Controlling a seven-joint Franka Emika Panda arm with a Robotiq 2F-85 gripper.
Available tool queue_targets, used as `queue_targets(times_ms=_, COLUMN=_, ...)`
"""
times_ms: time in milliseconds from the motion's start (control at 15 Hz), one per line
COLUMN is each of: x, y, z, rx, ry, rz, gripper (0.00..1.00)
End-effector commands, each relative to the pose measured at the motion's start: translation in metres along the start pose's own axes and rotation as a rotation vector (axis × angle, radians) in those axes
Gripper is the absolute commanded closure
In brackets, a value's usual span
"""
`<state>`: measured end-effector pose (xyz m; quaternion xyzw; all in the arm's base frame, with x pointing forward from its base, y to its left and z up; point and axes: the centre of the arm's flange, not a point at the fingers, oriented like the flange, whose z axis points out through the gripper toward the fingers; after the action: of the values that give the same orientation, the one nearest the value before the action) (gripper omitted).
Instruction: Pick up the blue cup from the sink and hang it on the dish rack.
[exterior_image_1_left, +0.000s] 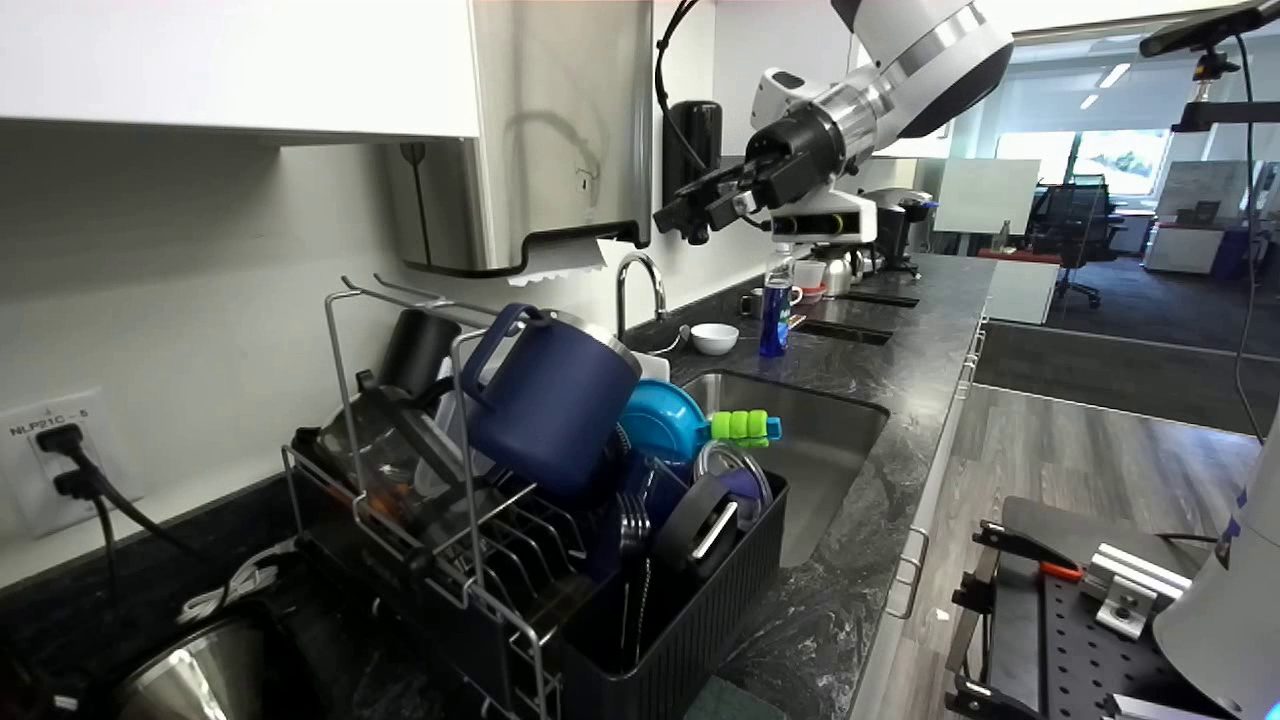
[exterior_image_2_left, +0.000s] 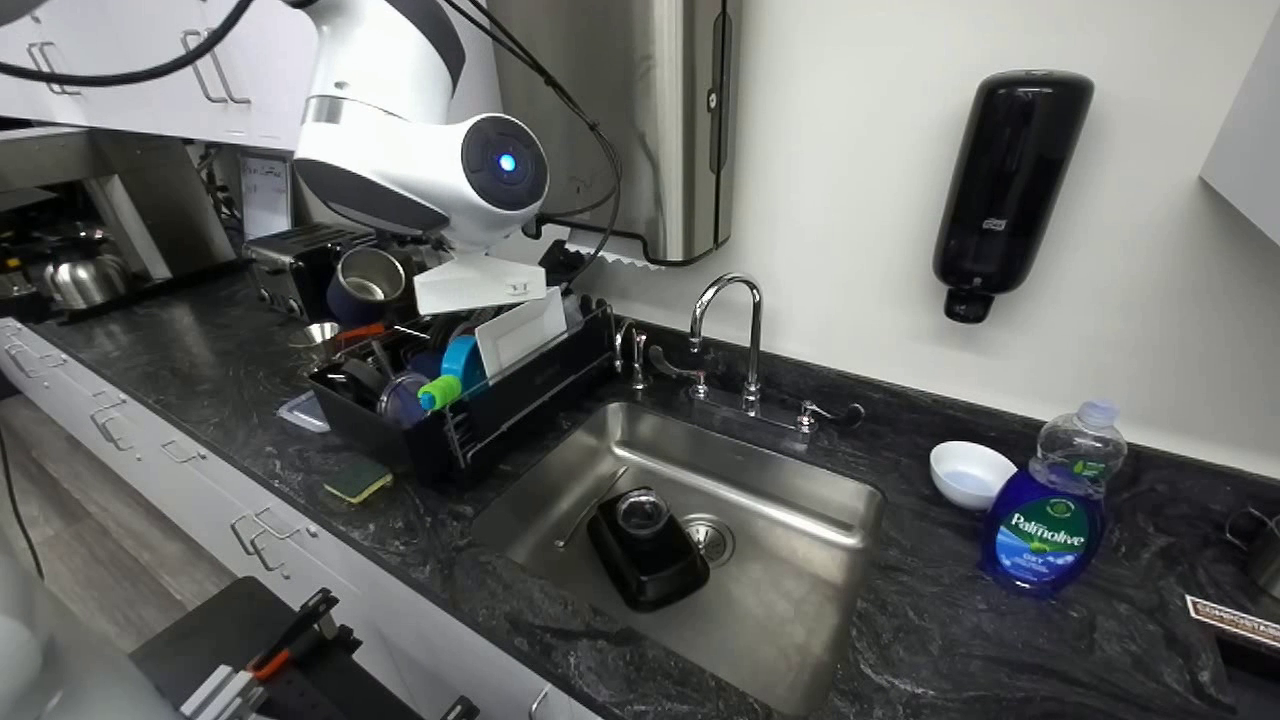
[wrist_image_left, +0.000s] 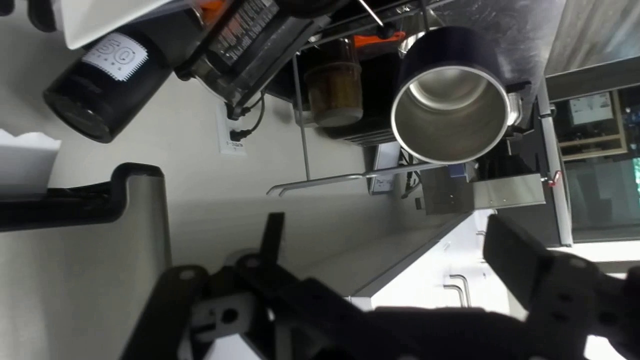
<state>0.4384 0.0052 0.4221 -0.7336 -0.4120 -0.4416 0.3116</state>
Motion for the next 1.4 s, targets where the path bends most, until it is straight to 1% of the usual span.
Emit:
queue_targets(times_ms=0, x=-0.004, y=-0.010, z=-0.010, rx=-0.094, ry=-0.078, rz=-0.005, gripper=0.00)
queue_targets(times_ms=400, x=-0.015, y=-0.003, z=-0.030, rx=-0.234, ry=-0.169, rz=0.048, gripper=0.00)
queue_targets(times_ms=667, x=-0.029, y=0.012, z=-0.049, rx=-0.355, ry=-0.234, rz=0.117, gripper=0.00)
queue_targets(times_ms=800, x=-0.039, y=0.020, z=-0.056, rx=-0.396, ry=-0.256, rz=0.159, gripper=0.00)
queue_targets(times_ms=933, x=-0.054, y=0.029, z=-0.061, rx=-0.420, ry=-0.270, rz=0.206, gripper=0.00)
queue_targets(times_ms=1067, x=-0.070, y=0.038, z=-0.064, rx=-0.427, ry=-0.272, rz=0.248, gripper=0.00)
queue_targets(times_ms=1333, x=-0.106, y=0.052, z=-0.068, rx=-0.449, ry=-0.313, rz=0.339, gripper=0.00)
